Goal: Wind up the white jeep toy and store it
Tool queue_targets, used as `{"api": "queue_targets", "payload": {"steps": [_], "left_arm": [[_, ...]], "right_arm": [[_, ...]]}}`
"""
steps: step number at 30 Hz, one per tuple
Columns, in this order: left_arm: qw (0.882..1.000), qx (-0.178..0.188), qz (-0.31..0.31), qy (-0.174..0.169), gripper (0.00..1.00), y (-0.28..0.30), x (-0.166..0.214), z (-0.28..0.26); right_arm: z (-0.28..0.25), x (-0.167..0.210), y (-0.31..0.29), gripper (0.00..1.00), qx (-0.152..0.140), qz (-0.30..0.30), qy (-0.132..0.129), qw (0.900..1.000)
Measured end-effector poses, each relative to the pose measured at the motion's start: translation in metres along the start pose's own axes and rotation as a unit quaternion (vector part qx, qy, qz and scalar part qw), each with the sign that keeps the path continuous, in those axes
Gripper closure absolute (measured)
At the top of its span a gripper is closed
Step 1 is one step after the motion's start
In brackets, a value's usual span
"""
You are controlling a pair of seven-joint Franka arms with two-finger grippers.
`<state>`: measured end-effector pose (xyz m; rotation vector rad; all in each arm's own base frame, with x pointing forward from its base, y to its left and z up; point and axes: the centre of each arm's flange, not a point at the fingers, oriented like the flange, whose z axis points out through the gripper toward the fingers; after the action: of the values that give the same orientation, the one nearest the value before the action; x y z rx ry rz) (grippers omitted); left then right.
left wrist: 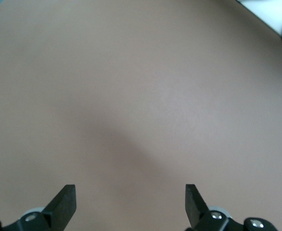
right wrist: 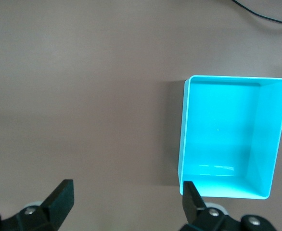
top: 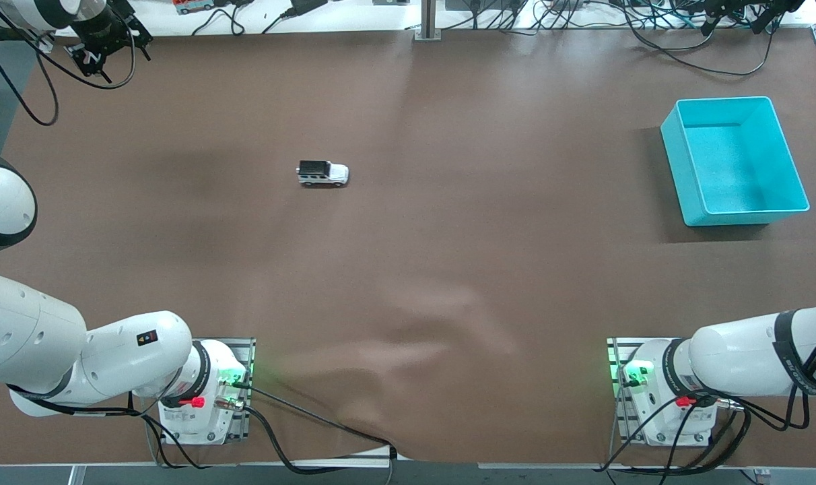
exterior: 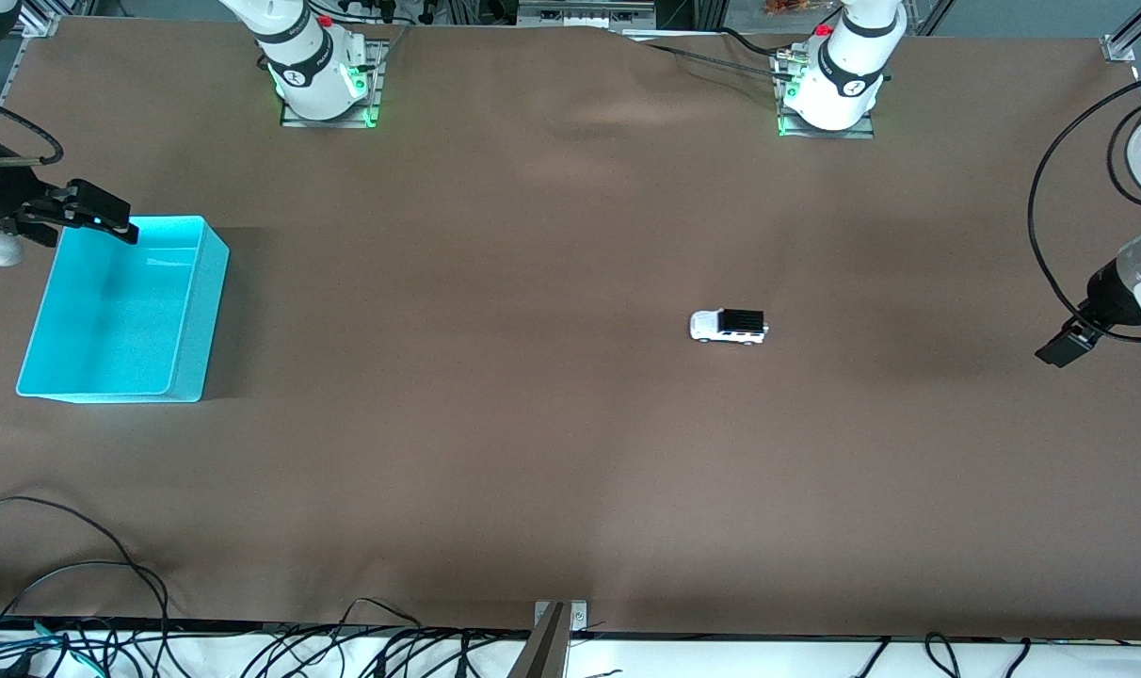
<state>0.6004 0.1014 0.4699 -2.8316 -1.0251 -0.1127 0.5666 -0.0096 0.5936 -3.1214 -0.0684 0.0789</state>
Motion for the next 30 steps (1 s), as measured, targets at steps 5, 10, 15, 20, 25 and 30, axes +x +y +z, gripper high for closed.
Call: {"api": "queue_targets", "payload": {"steps": [5,10,15,20,25,30], "left_arm": [[0.996,-0.013,0.081,-0.021,0.0,0.0,0.003,-0.025],[0.987,-0.025,0.157,-0.029,0.0,0.0,0.005,-0.055],[0.975,-0.038,0.214,-0.037,0.0,0.005,0.0,-0.078],[0.964,-0.056,0.255,-0.042,0.0,0.01,-0.003,-0.088],[0.96,-0.063,0.27,-0.044,0.0,0.012,-0.005,-0.088],[0.955,-0.065,0.285,-0.043,0.0,0.021,-0.011,-0.09]], "right_arm": [[0.0,0.0,0.0,0.0,0.0,0.0,0.0,1.0],[0.0,0.0,0.0,0.0,0.0,0.0,0.0,1.0],[0.0,0.0,0.0,0.0,0.0,0.0,0.0,1.0],[0.0,0.0,0.0,0.0,0.0,0.0,0.0,1.0],[0.0,0.0,0.0,0.0,0.0,0.0,0.0,1.0],[0.0,0.0,0.0,0.0,0.0,0.0,0.0,1.0]]}}
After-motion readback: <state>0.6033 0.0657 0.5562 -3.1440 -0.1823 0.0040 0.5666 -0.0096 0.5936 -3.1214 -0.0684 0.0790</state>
